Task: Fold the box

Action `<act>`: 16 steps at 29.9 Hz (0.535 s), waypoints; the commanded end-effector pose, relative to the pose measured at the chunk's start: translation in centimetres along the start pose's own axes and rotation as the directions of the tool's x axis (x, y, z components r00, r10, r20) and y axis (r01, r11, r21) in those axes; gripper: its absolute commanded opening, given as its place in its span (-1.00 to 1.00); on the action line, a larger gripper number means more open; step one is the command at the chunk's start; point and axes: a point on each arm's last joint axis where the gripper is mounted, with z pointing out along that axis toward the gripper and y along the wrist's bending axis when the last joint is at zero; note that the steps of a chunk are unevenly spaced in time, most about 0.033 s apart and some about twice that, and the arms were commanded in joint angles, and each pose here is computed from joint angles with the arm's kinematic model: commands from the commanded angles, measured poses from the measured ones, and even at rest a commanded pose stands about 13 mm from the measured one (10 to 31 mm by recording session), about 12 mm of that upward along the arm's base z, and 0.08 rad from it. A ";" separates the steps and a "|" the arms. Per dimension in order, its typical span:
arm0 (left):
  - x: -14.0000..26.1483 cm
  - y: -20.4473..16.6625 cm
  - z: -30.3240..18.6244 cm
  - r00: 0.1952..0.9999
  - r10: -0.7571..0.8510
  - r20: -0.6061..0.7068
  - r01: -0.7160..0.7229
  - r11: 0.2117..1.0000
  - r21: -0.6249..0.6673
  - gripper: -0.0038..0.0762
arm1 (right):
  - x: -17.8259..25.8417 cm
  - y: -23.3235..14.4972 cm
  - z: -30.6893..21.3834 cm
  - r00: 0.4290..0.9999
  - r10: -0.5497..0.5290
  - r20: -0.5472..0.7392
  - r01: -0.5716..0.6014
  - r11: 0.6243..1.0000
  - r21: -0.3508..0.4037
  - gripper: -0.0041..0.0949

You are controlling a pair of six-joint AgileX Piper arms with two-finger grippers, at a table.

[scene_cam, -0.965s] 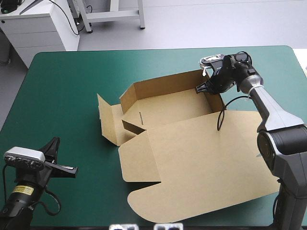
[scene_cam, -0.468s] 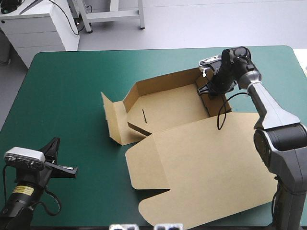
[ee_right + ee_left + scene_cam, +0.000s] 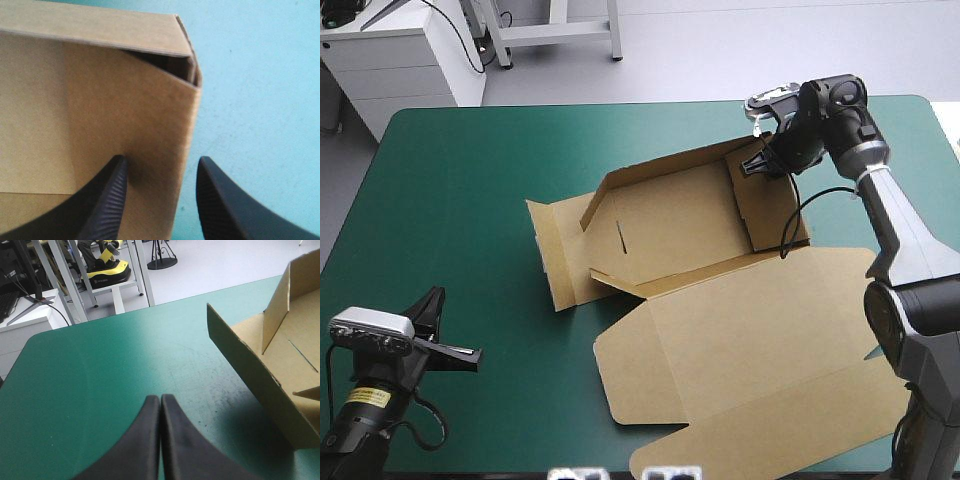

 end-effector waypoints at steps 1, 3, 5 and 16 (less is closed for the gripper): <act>-1.4 0.4 -0.1 0.996 -0.017 0.087 0.020 0.999 -0.035 -0.92 | -0.1 -0.3 -4.4 0.995 -0.001 0.097 -0.002 1.000 0.029 -0.08; -1.4 0.4 -0.1 0.996 -0.017 0.087 0.020 0.999 -0.035 -0.92 | -0.1 -0.2 -4.7 0.994 0.003 0.106 -0.005 1.000 0.017 -0.08; -1.4 0.4 -0.1 0.996 -0.017 0.087 0.020 0.999 -0.035 -0.92 | 0.0 -0.2 -5.3 0.993 0.004 0.117 -0.006 1.000 0.017 -0.08; -1.4 0.4 -0.1 0.996 -0.017 0.085 0.020 0.999 -0.034 -0.92 | 0.5 -0.2 -8.3 0.984 0.003 0.177 -0.008 0.999 0.031 -0.08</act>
